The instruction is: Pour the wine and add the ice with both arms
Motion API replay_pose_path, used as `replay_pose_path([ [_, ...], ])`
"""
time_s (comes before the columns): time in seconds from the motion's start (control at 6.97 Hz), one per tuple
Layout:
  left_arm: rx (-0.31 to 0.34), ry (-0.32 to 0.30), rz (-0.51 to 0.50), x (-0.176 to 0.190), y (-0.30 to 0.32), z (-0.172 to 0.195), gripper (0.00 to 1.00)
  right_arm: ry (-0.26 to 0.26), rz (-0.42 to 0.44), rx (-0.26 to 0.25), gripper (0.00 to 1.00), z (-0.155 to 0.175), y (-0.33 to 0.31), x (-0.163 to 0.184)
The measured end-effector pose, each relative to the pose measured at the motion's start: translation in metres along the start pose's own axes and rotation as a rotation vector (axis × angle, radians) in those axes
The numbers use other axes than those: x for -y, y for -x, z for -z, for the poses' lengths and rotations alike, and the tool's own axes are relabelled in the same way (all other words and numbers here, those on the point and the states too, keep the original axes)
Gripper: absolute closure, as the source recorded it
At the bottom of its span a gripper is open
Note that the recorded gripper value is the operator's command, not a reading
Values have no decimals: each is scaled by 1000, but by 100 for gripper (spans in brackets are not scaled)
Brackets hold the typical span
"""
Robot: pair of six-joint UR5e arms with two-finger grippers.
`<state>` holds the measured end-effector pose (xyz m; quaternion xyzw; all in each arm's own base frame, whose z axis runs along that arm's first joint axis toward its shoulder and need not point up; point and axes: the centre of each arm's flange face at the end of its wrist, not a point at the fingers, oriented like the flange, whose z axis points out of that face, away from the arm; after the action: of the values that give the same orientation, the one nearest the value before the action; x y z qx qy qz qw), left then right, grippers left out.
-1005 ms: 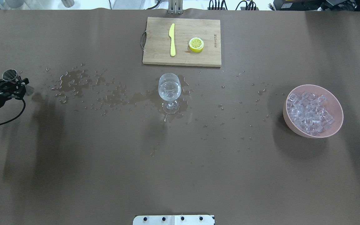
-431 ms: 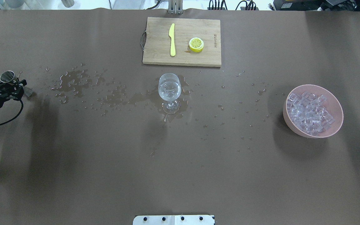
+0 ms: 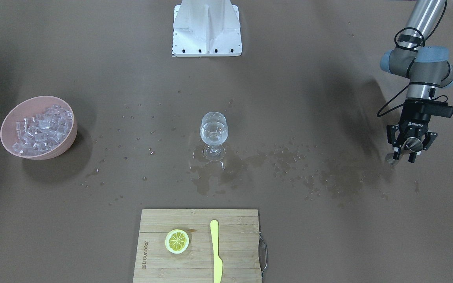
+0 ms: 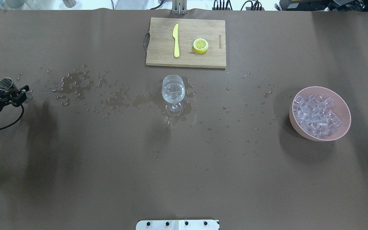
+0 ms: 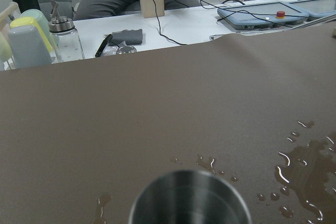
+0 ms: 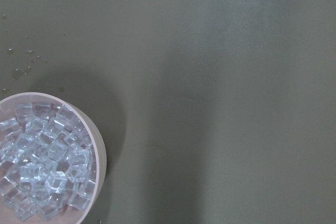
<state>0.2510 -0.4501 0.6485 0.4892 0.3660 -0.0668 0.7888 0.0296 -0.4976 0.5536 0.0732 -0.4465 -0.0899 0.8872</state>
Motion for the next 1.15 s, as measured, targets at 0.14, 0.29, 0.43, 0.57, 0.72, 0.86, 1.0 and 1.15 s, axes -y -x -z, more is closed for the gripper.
replay_pose_path([
  [0.14, -4, -2, -2, 2, -1, 0, 1, -1, 1, 0, 0, 0, 0, 0],
  [0.29, -9, -5, -1, 5, -2, 2, 1, -1, 1, 0, 0, 1, 1, 0],
  [0.43, -13, -8, 1, 7, -1, 8, 1, -2, -5, 0, 0, 1, 2, 0],
  [0.57, -18, -9, 3, 9, 1, 18, 1, -4, -13, 0, 0, 2, 3, 1],
  [0.72, -26, -6, 7, 13, 6, 37, 1, -6, -15, 0, 0, 3, 4, 1],
  [0.86, -33, 2, 15, 23, 12, 57, 1, -8, -15, 0, 0, 4, 5, 1],
  [1.0, -36, 13, 25, 39, 16, 75, 1, -10, -13, 0, 0, 5, 7, 1],
  [1.15, -35, 31, 39, 63, 16, 91, 1, -13, -10, 0, 0, 6, 8, 2],
])
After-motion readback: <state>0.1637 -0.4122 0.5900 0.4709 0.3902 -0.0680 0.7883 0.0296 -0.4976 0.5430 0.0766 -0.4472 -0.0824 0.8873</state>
